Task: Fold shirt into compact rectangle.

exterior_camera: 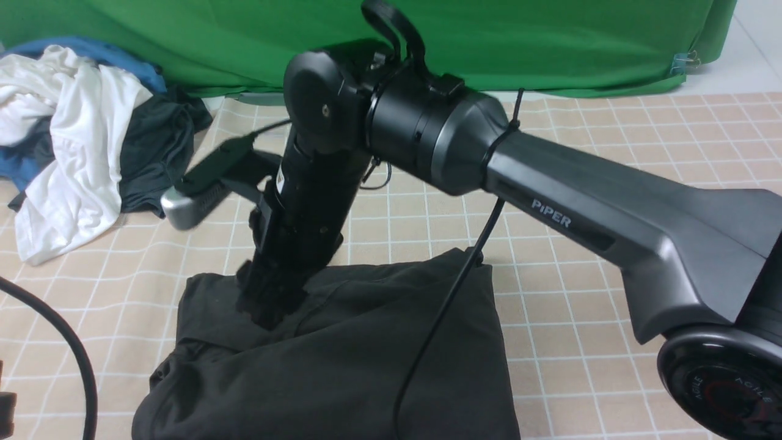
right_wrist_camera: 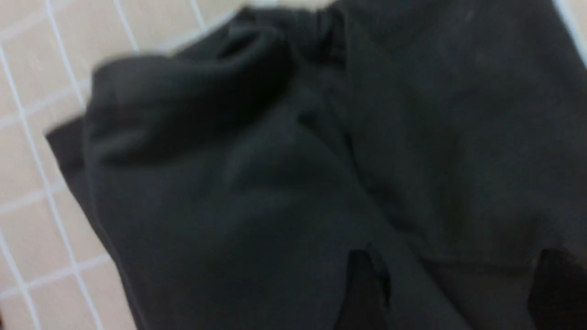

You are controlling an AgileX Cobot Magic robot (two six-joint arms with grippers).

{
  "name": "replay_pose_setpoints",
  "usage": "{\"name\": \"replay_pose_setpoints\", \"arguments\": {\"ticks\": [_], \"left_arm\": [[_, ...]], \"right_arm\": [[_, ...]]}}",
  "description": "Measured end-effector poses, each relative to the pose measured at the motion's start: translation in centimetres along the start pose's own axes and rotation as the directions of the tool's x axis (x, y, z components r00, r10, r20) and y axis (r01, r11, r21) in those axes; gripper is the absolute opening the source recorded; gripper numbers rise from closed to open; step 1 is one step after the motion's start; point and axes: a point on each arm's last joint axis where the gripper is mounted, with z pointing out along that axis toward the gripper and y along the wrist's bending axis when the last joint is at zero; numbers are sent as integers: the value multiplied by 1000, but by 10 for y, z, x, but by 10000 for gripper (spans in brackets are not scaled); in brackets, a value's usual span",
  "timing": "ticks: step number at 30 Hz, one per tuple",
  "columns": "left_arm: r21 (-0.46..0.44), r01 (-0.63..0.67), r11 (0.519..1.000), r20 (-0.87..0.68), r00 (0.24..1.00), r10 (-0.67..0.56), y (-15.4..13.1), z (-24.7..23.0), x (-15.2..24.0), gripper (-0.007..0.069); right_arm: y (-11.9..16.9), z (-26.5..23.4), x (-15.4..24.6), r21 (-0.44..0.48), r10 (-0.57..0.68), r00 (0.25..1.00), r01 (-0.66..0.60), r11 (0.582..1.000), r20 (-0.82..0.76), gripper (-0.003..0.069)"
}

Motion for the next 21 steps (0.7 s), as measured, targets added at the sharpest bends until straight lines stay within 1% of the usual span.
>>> {"name": "replay_pose_setpoints", "arguments": {"ticks": [3,5,9,14,18,20,21], "left_arm": [[0,1,1000,0,1000,-1,0,0,0,19],[0,3,1000,0,1000,-3,0,0,0,19],[0,7,1000,0,1000,-7,0,0,0,19],[0,7,1000,0,1000,-7,0,0,0,19],[0,7,1000,0,1000,-7,0,0,0,19],[0,6,1000,-1,1000,-6,0,0,0,19],[0,6,1000,-1,1000,-6,0,0,0,19]], "right_arm": [[5,11,6,45,-57,996,60,997,-66,498],[13,16,6,72,-124,987,132,989,-100,500],[28,24,4,67,-202,972,210,975,-116,500],[23,35,4,96,-221,969,232,968,-114,500],[20,47,6,96,-221,966,235,967,-136,498],[19,51,7,94,-221,965,235,967,-141,479],[19,53,8,91,-223,964,238,967,-146,438]]}}
